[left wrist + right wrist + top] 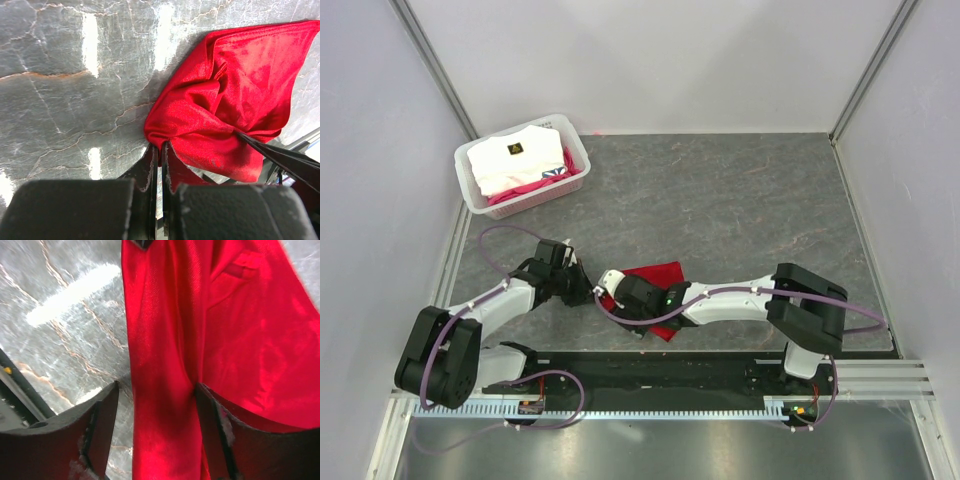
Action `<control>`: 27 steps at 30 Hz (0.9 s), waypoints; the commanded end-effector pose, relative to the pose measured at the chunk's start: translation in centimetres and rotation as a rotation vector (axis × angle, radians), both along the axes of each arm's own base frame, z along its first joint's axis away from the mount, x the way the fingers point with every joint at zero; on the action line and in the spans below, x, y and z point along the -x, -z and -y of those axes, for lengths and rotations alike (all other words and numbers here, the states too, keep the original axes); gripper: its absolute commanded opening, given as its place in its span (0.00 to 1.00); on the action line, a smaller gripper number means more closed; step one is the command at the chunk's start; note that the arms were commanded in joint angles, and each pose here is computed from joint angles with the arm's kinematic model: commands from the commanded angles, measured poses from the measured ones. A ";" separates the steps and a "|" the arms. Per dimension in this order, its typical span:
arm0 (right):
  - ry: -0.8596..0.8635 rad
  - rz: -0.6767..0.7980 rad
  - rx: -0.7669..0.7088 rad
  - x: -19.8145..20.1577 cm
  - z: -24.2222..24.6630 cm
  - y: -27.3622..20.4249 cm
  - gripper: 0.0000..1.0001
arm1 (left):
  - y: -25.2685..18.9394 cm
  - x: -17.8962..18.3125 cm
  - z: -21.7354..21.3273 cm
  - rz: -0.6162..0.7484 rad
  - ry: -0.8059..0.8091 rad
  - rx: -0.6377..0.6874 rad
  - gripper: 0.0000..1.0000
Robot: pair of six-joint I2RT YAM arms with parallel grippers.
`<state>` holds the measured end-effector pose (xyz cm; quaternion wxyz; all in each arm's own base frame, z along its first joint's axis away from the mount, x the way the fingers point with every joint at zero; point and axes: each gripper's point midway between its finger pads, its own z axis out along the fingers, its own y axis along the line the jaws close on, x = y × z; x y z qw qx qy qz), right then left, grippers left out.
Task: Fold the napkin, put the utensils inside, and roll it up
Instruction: Roll the napkin with the utensil
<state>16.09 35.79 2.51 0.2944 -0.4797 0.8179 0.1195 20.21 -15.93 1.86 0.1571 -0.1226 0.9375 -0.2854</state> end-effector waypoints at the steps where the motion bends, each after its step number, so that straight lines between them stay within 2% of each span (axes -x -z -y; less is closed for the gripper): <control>1: -0.025 -0.056 0.002 0.1 -0.1 1.6 0.64 | -0.8 -0.5 0.0 0.046 0.034 -0.011 0.02; 2: -0.019 -0.087 -0.003 -0.1 0.1 1.9 0.58 | -1.1 -0.6 0.1 0.057 0.037 -0.004 0.02; 4: -0.056 -0.188 -0.027 1.2 0.0 2.5 0.50 | -1.6 -0.8 0.3 0.081 0.049 0.010 0.13; 5: -0.048 -0.223 -0.037 1.0 0.4 2.8 0.41 | -2.0 -1.0 0.4 0.098 0.050 0.017 0.22; 6: -0.054 -0.259 -0.053 1.3 0.3 2.8 0.38 | -2.2 -1.1 0.4 0.109 0.047 0.021 0.44; 9: -0.089 -0.394 -0.096 2.7 0.8 3.3 0.27 | -3.1 -1.5 0.1 0.151 0.026 0.014 0.69; 12: -0.144 -0.543 -0.182 4.2 0.8 2.7 0.22 | -3.4 -1.6 -0.5 0.180 0.004 -0.008 0.74; 18: -0.253 -0.729 -0.329 5.3 1.0 1.0 0.19 | -3.1 -1.2 -1.4 0.208 -0.021 -0.038 0.77; 22: -0.253 -0.802 -0.424 4.2 1.3 0.7 0.17 | -2.2 -0.6 -1.2 0.191 -0.005 -0.027 0.77; 27: -0.251 -0.834 -0.451 3.1 1.3 1.3 0.16 | -1.3 0.0 -0.4 0.154 0.035 0.012 0.76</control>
